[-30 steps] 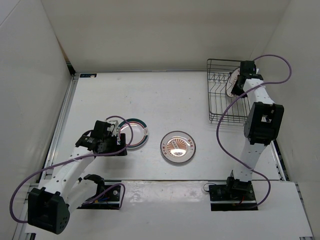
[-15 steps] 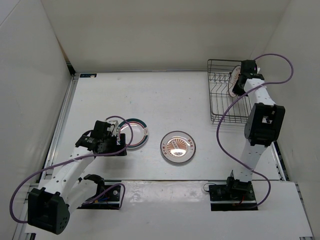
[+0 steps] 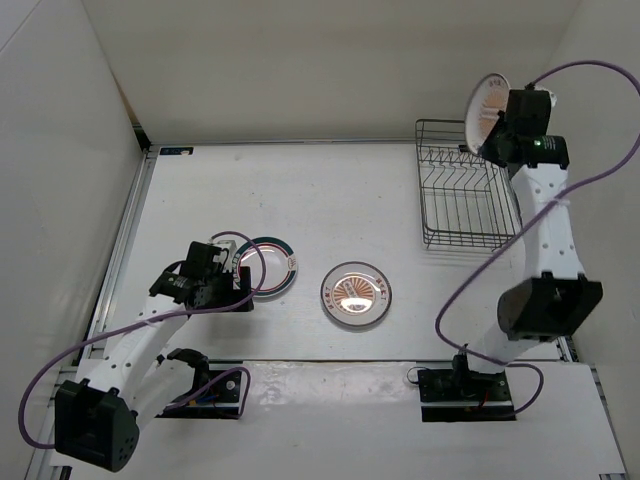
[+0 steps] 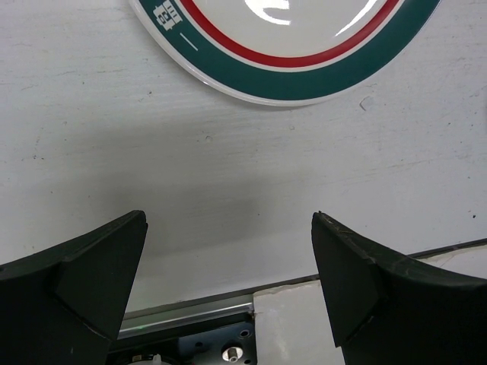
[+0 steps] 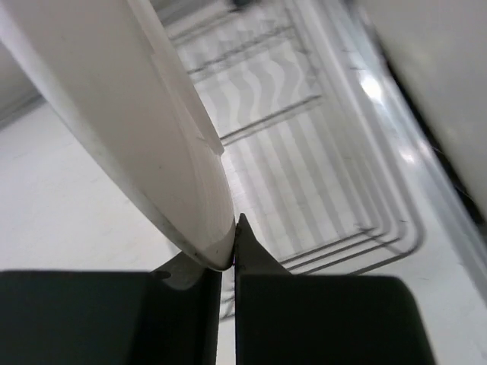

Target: Unload the plates from the dish rack

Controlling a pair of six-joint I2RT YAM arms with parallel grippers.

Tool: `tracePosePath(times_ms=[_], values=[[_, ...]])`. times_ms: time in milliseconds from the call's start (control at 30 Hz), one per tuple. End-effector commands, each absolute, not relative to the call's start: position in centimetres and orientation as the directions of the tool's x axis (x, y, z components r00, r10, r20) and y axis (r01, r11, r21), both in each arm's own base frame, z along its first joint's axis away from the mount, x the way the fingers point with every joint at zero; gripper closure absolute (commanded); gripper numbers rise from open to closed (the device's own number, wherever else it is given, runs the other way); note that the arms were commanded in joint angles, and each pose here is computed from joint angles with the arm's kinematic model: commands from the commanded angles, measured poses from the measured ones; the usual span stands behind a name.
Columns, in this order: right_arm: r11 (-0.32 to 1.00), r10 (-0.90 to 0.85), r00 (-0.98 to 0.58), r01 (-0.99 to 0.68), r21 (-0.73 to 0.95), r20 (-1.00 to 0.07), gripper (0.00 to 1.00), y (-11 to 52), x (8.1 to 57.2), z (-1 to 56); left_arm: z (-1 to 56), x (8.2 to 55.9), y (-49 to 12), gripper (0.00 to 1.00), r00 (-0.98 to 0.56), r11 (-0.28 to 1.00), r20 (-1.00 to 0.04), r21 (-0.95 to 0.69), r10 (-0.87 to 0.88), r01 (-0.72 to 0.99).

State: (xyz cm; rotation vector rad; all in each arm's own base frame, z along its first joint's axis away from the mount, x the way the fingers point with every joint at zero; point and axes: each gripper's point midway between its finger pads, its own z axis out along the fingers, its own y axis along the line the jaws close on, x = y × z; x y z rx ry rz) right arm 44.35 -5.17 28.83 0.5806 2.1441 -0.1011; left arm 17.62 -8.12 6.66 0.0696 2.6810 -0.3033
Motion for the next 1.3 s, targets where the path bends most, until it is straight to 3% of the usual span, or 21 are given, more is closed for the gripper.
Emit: tracePosePath(times_ms=[0, 67, 100, 133, 200, 267, 367, 467, 733, 967, 1167, 1267], values=[[0.944, 0.326, -0.515, 0.131, 0.303, -0.793, 1.00, 3.9, 40.2, 34.3, 8.2, 18.5, -8.4, 0.00, -0.870, 0.971, -0.493, -0.206, 0.001, 0.118], [0.901, 0.326, -0.588, -0.043, 0.431, -0.740, 1.00, 9.7, 36.0, 34.4, 8.4, 18.6, -8.4, 0.00, -0.865, 0.971, -0.502, -0.205, 0.001, 0.120], [0.850, 0.301, -0.728, -0.089, 0.520, -0.616, 1.00, 13.2, 33.4, 29.1, 8.4, 18.7, -8.3, 0.00, -0.863, 0.972, -0.506, -0.207, -0.005, 0.115], [0.802, 0.328, -0.677, -0.170, 0.573, -0.659, 1.00, 14.5, 31.2, 31.6, 8.4, 18.7, -8.3, 0.00, -0.865, 0.972, -0.503, -0.204, -0.002, 0.116], [0.727, 0.256, -0.752, -0.265, 0.634, -0.608, 1.00, 18.7, 27.4, 29.5, 8.4, 18.7, -8.3, 0.00, -0.866, 0.973, -0.499, -0.201, -0.001, 0.114], [0.704, 0.122, -0.828, -0.317, 0.635, -0.548, 1.00, 21.5, 22.5, 24.5, 8.3, 18.7, -8.3, 0.00, -0.869, 0.973, -0.495, -0.202, -0.004, 0.110], [0.729, 0.059, -0.873, -0.293, 0.619, -0.484, 1.00, 21.6, 18.3, 18.6, 8.1, 18.7, -8.3, 0.00, -0.873, 0.973, -0.488, -0.203, -0.004, 0.109], [0.691, 0.106, -0.859, -0.300, 0.658, -0.502, 1.00, 21.7, 17.3, 17.5, 8.2, 18.8, -8.4, 0.00, -0.873, 0.973, -0.487, -0.202, 0.001, 0.113], [0.592, 0.178, -0.915, -0.194, 0.783, -0.361, 1.00, 23.6, 15.9, 11.8, 7.9, 18.7, -8.3, 0.00, -0.880, 0.974, -0.474, -0.199, 0.001, 0.108], [0.640, 0.197, -0.923, -0.133, 0.757, -0.329, 1.00, 22.8, 15.9, 9.5, 7.9, 18.7, -8.4, 0.00, -0.881, 0.973, -0.473, -0.201, 0.001, 0.110], [0.657, 0.206, -0.933, -0.092, 0.748, -0.296, 0.75, 22.3, 15.2, 8.4, 8.0, 18.7, -8.4, 0.00, -0.879, 0.973, -0.477, -0.202, 0.001, 0.111], [0.663, 0.232, -0.934, -0.051, 0.747, -0.270, 0.71, 22.0, 15.0, 7.9, 8.0, 18.8, -8.5, 0.00, -0.878, 0.973, -0.478, -0.204, 0.001, 0.112]])
